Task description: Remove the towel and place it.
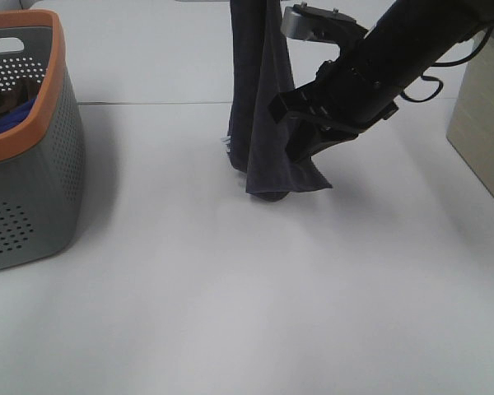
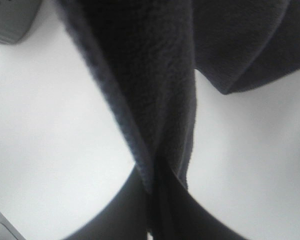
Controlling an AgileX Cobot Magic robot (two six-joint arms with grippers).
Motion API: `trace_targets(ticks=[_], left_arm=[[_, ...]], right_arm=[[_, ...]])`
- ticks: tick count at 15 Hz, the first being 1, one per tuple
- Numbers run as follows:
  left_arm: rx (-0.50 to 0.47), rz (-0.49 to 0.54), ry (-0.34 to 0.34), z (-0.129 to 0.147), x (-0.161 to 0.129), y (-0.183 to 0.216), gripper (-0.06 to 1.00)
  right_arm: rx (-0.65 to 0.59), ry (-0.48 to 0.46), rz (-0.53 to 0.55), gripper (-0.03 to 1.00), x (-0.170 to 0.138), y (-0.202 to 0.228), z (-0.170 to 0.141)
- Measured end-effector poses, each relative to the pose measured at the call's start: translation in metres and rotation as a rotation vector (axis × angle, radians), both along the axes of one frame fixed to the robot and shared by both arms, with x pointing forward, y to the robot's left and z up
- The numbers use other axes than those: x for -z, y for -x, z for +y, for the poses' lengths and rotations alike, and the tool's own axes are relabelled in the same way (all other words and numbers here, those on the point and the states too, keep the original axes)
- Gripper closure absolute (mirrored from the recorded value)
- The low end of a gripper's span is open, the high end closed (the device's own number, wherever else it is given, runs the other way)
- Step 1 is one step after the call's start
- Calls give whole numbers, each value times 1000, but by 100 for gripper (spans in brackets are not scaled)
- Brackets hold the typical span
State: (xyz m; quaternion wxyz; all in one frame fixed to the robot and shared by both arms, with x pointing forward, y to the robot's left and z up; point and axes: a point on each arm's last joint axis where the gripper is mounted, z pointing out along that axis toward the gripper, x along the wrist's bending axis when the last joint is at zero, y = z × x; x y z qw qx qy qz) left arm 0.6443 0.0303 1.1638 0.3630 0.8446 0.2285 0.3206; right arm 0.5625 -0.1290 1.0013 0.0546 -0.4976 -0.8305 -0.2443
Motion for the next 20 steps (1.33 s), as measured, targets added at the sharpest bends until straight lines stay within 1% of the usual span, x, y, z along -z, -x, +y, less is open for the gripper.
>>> trace_targets(ticks=[1, 3, 5, 6, 8, 10, 11, 13, 15, 16, 17, 19, 20], left_arm=[[-3, 21, -24, 2, 1, 1, 94], [-23, 43, -75, 6, 3, 3, 94], [-75, 77, -107, 11, 6, 3, 94], [-117, 103, -122, 15, 8, 3, 94], [-194, 134, -152, 22, 11, 2, 94], [-237, 147, -159, 25, 11, 2, 94], [-250, 149, -149, 25, 11, 2, 94], [-264, 134, -120, 27, 9, -1, 94], [-298, 106, -59, 33, 9, -11, 94], [-317, 70, -11, 38, 11, -23, 94], [-320, 44, 6, 40, 16, -32, 94], [-312, -29, 35, 41, 19, -43, 94], [-307, -81, 33, 41, 17, -48, 94]], right_arm=[[13, 106, 6, 97, -13, 1, -9], [68, 201, 15, 97, -27, -1, -18], [103, 289, 11, 97, -38, -4, -25], [106, 305, 7, 97, -42, -5, -26], [113, 350, -44, 97, -58, -11, -30], [111, 396, -108, 97, -72, -17, -32], [112, 422, -148, 97, -78, -20, -35], [116, 469, -263, 97, -87, -29, -39], [113, 494, -416, 97, -94, -41, -40], [110, 518, -540, 97, -100, -50, -42], [110, 531, -621, 97, -105, -55, -42], [134, 509, -776, 97, -115, -65, -43], [147, 485, -843, 97, -120, -71, -45]])
